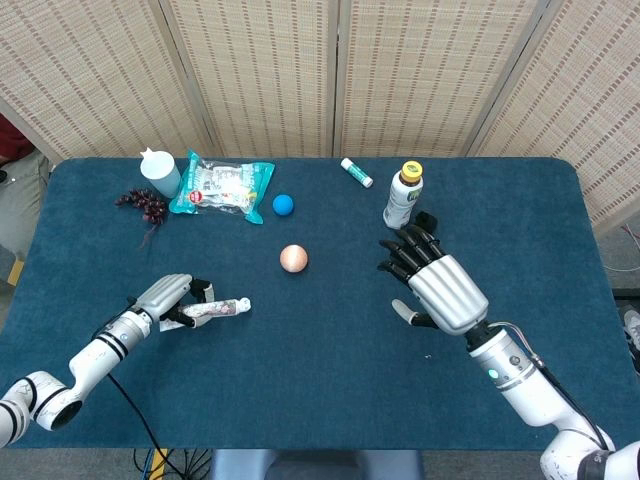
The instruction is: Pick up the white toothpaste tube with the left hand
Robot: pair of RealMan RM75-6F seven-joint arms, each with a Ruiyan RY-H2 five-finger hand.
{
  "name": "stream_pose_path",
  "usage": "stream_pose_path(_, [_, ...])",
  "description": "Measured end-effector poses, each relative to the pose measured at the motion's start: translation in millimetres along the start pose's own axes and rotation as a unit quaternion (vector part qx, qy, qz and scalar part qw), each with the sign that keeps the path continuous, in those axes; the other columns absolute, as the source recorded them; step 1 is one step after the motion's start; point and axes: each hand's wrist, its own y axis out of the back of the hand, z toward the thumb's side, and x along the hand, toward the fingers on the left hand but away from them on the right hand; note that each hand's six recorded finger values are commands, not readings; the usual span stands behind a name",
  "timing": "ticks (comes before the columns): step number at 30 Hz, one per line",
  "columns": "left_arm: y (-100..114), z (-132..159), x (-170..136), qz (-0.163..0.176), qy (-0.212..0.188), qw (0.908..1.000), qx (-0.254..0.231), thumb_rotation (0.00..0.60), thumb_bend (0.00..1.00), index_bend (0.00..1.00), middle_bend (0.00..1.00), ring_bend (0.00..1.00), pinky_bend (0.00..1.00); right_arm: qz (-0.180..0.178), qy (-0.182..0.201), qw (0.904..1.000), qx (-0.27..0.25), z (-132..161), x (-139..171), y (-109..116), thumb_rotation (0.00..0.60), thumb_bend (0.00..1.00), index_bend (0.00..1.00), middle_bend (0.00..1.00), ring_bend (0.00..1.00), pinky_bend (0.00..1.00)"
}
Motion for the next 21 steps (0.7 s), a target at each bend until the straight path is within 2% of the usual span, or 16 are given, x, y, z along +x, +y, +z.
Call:
stream_pose_path(6, [-4.5,-7.1,-1.1,0.006,-0.003,0.9991,0.041,0.600,0.45,0.50,0.54,0.32,0.30,-0.003,-0.006,1.0000,-0.001,-4.1,6.0,2.3,0.497,0.29,0.31,0.14,0.00,0.06])
stream_pose_path(13, [-1.6,-9.7,-5.4,0.013,-0.001,0.9947,0.102,0.600,0.45,0.38,0.39,0.22,0.27,-0.004,-0.012,0.9999,-0.002,-9.1,10.2,3.0,0.497,0.29,0.31,0.14,0.00,0.06])
stream_pose_path(21, [7.4,-4.3,-17.6,0.020,0.004,0.9920,0.125,0.597,0.45,0.25,0.30,0.16,0.24,-0.014,-0.022,0.9997,0.000,-18.0,16.6,6.8,0.498,0.29,0.31,0.14,0.00,0.06])
